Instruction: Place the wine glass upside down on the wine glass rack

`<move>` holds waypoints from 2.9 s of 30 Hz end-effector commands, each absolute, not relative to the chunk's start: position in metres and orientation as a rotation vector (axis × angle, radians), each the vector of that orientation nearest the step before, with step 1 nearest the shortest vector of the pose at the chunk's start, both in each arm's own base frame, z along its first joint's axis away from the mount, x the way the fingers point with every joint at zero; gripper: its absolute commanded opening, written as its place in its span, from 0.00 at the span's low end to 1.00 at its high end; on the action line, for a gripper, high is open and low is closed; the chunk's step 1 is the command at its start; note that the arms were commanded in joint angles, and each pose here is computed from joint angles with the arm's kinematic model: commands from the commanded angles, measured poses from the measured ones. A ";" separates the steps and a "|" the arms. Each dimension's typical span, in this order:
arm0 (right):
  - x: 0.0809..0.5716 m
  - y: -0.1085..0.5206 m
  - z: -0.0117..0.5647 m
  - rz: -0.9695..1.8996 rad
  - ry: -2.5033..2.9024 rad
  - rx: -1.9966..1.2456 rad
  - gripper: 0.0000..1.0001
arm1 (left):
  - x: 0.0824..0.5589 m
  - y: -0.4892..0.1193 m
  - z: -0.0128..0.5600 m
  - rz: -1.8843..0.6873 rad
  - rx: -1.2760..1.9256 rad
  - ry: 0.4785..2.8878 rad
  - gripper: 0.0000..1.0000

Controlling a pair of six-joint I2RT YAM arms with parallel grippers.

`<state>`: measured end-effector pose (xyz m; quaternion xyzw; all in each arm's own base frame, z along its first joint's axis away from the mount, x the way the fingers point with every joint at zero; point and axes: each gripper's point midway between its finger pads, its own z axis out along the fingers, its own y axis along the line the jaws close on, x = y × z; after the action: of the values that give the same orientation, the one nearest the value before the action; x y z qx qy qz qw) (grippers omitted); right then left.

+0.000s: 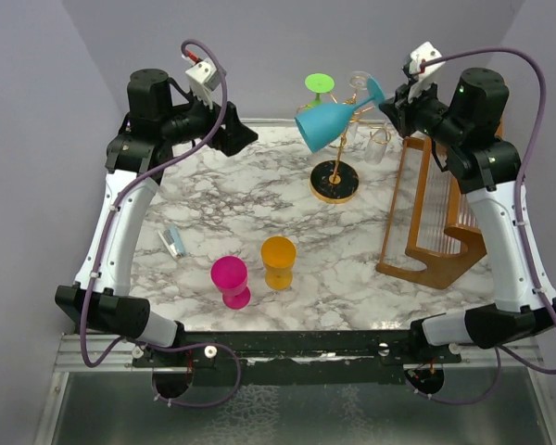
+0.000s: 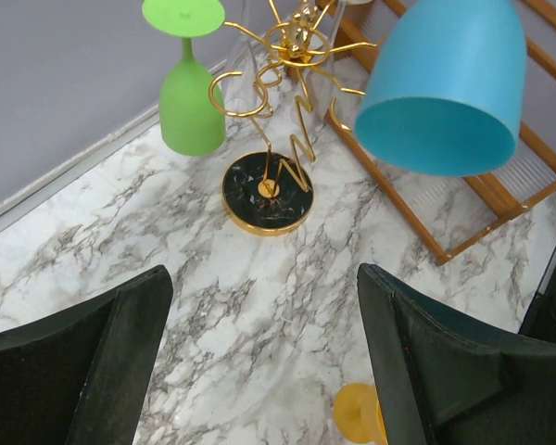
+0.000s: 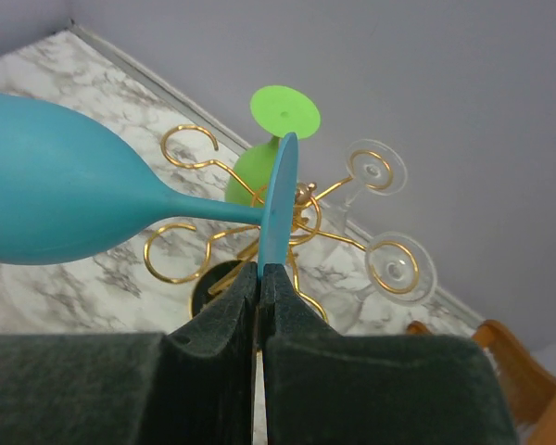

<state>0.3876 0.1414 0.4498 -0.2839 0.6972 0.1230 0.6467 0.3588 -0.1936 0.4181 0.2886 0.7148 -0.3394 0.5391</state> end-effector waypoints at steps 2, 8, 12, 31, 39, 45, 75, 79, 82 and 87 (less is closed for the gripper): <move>0.356 0.121 0.459 -0.001 1.467 -0.978 0.01 | 0.351 -0.181 0.420 -0.711 0.738 1.691 0.84; 0.342 0.108 0.437 -0.149 1.457 -1.209 0.01 | 0.354 -0.182 0.417 -0.712 0.741 1.693 0.85; 0.338 0.107 0.426 -0.172 1.450 -1.315 0.01 | 0.354 -0.181 0.416 -0.713 0.740 1.693 0.84; 0.372 0.111 0.395 -0.287 1.345 -1.572 0.01 | 0.352 -0.183 0.417 -0.729 0.740 1.677 0.84; 0.396 0.114 0.387 -0.332 1.321 -1.588 0.01 | 0.357 -0.185 0.414 -0.746 0.738 1.684 0.84; 0.408 0.117 0.382 -0.340 1.309 -1.595 0.01 | 0.359 -0.187 0.413 -0.755 0.738 1.686 0.84; 0.443 0.105 0.361 -0.457 1.370 -1.570 0.01 | 0.369 -0.188 0.406 -0.776 0.736 1.706 0.84; 0.443 0.102 0.362 -0.471 1.377 -1.567 0.01 | 0.368 -0.188 0.407 -0.778 0.737 1.703 0.84; 0.441 0.103 0.363 -0.465 1.375 -1.565 0.01 | 0.368 -0.189 0.405 -0.779 0.738 1.706 0.84; 0.440 0.101 0.361 -0.473 1.388 -1.566 0.01 | 0.368 -0.189 0.404 -0.782 0.739 1.710 0.84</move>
<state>0.4379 0.1039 0.3549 -0.6484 0.5698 -0.1753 0.4735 0.3694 -0.1867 0.3940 0.3018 0.7308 -0.3182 0.5231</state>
